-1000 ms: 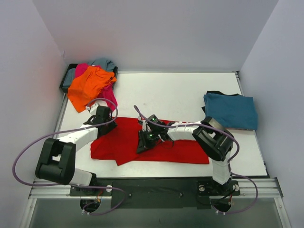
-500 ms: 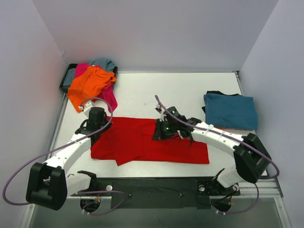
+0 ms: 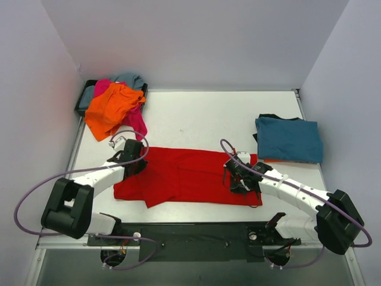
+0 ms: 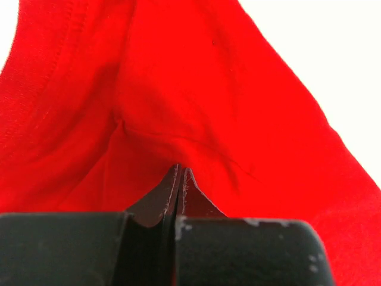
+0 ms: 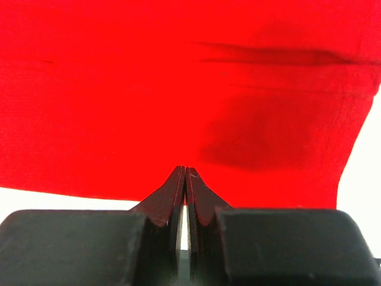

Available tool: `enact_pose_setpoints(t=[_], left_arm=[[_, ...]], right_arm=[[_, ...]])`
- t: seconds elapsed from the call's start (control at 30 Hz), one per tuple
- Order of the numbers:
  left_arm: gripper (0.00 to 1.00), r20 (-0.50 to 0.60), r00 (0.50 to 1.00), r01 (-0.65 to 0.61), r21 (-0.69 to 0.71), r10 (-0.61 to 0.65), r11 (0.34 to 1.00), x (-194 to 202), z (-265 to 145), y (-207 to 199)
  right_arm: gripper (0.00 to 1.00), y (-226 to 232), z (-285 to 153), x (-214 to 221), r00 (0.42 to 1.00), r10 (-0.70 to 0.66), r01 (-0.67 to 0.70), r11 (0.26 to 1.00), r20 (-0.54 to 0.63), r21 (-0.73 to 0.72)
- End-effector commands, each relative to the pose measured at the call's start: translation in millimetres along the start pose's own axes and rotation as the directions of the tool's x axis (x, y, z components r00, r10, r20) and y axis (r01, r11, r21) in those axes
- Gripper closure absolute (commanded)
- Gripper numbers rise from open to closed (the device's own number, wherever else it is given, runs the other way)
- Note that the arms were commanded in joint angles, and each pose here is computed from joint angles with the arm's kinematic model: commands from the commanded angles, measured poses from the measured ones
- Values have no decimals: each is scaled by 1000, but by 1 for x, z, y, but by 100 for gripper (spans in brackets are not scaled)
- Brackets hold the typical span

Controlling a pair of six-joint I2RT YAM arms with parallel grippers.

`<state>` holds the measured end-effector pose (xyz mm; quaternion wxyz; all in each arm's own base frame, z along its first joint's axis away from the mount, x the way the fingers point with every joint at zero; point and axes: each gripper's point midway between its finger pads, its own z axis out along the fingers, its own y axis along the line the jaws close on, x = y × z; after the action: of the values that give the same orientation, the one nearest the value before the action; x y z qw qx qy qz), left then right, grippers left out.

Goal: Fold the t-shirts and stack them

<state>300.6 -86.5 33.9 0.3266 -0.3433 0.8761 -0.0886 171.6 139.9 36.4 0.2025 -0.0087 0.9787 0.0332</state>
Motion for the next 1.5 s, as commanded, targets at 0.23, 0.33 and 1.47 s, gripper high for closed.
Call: enact_pose_setpoints(t=[0.23,0.33,1.47], left_arm=[[100,-15,1000,0,-28,-1,1000,13,36,-45],[100,-31,998,-48,6,48,999,30,39,-69],[100,-162,915,-246,502,369,829,10,195,-333]], right_arm=[[100,-11,23,43,994,-52,71,973,-94,221],[100,4,26,55,989,-104,125,968,-106,218],[100,75,32,16,984,-138,137,990,-115,-19]])
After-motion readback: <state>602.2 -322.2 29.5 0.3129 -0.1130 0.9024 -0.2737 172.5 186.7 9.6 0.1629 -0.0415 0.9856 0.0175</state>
